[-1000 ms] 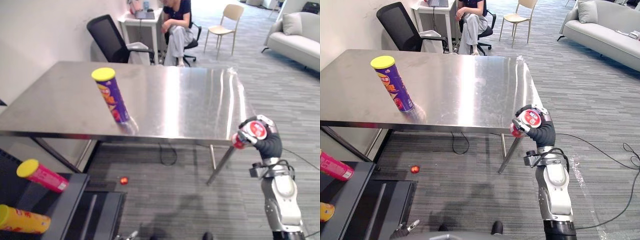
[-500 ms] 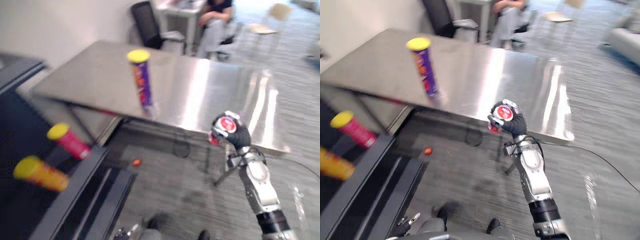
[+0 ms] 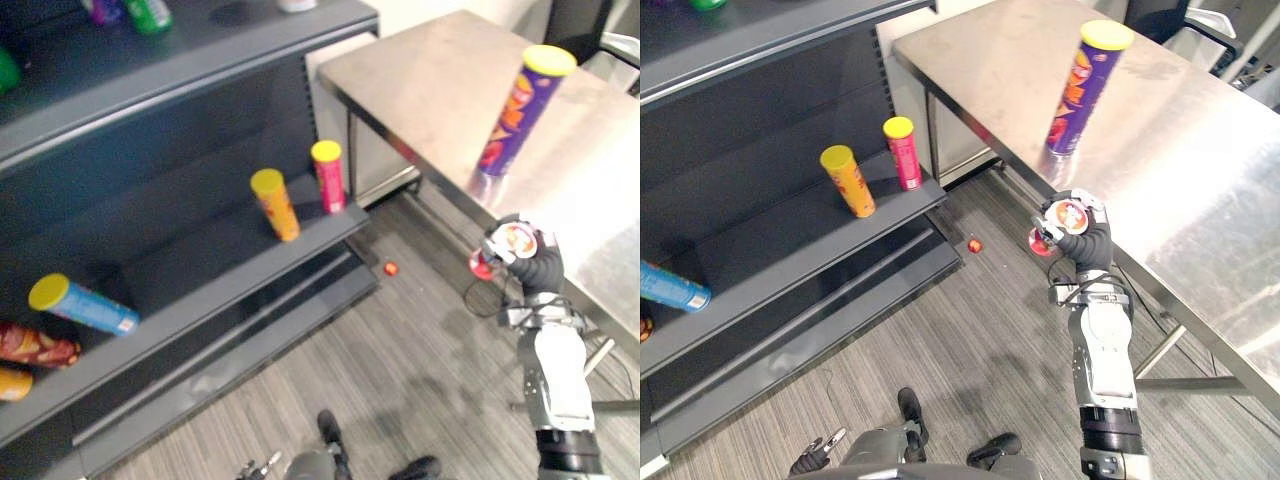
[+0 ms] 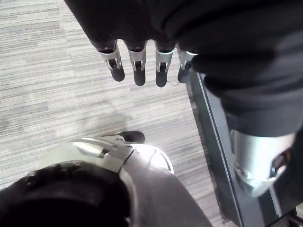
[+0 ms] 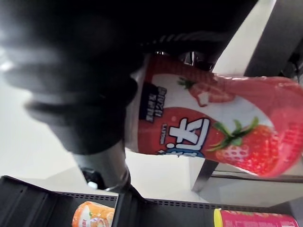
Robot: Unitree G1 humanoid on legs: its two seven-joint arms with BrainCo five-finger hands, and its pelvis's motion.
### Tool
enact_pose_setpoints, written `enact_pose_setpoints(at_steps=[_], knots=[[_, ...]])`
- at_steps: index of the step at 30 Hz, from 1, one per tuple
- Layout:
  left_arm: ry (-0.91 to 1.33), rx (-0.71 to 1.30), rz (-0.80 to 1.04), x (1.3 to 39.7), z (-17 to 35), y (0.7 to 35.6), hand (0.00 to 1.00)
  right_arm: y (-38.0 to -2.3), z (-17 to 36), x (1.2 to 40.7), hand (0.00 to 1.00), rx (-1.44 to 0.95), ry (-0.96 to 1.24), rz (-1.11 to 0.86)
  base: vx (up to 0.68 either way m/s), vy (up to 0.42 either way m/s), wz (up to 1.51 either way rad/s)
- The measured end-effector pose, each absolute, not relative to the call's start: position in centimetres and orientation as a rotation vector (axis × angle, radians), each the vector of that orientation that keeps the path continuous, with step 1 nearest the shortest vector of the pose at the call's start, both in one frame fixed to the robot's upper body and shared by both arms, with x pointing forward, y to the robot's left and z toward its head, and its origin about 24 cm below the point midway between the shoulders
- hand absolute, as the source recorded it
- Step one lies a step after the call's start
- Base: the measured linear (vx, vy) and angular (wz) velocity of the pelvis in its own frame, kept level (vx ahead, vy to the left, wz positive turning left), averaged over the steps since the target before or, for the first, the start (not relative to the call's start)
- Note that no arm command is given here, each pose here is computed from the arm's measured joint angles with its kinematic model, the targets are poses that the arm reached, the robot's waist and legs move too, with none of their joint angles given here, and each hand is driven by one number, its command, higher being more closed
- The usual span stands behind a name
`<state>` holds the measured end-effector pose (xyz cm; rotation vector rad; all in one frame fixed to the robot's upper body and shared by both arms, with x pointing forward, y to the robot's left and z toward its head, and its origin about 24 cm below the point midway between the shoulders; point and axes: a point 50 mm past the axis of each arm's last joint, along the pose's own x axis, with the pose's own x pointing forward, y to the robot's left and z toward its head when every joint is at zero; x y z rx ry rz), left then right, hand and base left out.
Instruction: Put the gum and the chips on the shelf.
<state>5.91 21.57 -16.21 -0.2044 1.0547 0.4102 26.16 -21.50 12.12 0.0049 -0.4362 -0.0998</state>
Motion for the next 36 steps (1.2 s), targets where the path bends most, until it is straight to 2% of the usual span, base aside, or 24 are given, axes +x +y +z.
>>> enact_pose_setpoints(at_steps=[10, 25, 36], knots=[[1.061, -0.182, 0.411, 5.7, -16.2, 21.9, 0.00, -21.8, 10.2, 25.9, 1.00, 0.001, -0.346, -0.137, -0.05, 0.024, 0.13], [1.062, -0.157, 0.426, 5.0, -16.0, 22.7, 0.00, -19.2, 8.4, 26.6, 1.00, -0.030, -0.263, -0.013, -0.01, 0.005, -0.07], [1.095, -0.071, 0.392, 4.7, -15.9, 23.8, 0.00, -17.2, 7.7, 26.1, 1.00, -0.076, -0.233, 0.098, 0.16, 0.049, 1.03]])
